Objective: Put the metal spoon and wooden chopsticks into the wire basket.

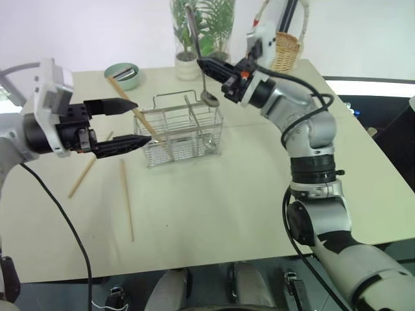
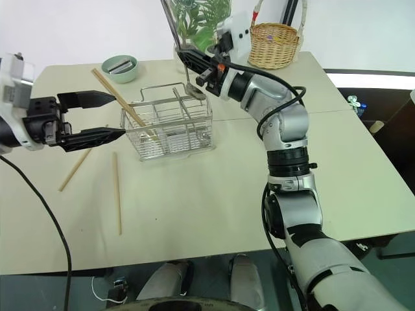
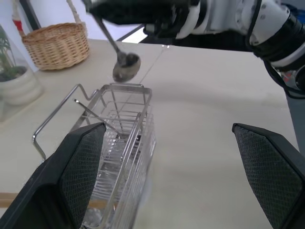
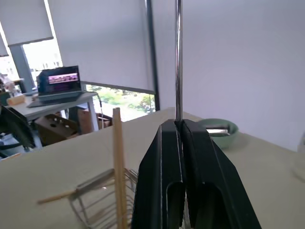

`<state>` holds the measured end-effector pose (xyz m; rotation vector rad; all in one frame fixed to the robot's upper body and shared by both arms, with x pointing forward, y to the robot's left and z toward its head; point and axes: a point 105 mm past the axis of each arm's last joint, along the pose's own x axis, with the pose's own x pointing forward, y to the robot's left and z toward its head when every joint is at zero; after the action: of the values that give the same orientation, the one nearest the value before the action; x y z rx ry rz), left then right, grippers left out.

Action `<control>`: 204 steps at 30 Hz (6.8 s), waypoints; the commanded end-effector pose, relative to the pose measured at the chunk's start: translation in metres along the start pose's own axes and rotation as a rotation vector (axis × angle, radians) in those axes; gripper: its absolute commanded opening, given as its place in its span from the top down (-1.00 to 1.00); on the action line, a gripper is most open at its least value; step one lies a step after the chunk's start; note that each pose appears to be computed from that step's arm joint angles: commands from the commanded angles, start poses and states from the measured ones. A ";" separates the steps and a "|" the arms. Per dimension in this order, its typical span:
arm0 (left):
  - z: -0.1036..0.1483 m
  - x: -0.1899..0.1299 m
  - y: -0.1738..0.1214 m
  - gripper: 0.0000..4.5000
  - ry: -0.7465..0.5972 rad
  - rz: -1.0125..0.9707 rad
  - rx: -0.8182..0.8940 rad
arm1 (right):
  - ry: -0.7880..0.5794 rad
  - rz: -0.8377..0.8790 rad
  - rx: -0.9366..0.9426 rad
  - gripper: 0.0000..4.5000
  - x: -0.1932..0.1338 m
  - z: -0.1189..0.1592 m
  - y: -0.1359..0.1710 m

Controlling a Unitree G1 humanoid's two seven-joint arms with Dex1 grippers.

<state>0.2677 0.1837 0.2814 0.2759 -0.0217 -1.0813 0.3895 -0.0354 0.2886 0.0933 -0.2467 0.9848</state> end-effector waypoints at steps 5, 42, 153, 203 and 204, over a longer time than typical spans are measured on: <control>0.014 -0.008 -0.006 -1.00 -0.016 0.034 0.045 | 0.035 -0.059 0.028 0.85 0.003 -0.036 0.000; -0.135 -0.078 0.160 -1.00 0.562 0.743 -0.241 | 0.376 0.293 -0.058 -0.97 -0.185 0.004 0.069; 0.020 0.063 0.082 -0.99 -0.539 0.619 -0.154 | 0.330 0.052 0.045 -1.00 -0.202 0.006 0.053; -0.198 0.024 0.048 -0.99 0.794 0.932 -0.912 | 0.394 0.158 0.047 -1.00 -0.201 -0.018 0.078; -0.200 0.024 0.047 -0.99 0.800 0.930 -0.921 | 0.391 0.153 0.048 -1.00 -0.201 -0.018 0.078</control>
<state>0.3545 0.2264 0.1083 -0.1534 0.8956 0.0727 0.2250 -0.1537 0.2074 -0.0550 0.1874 1.1358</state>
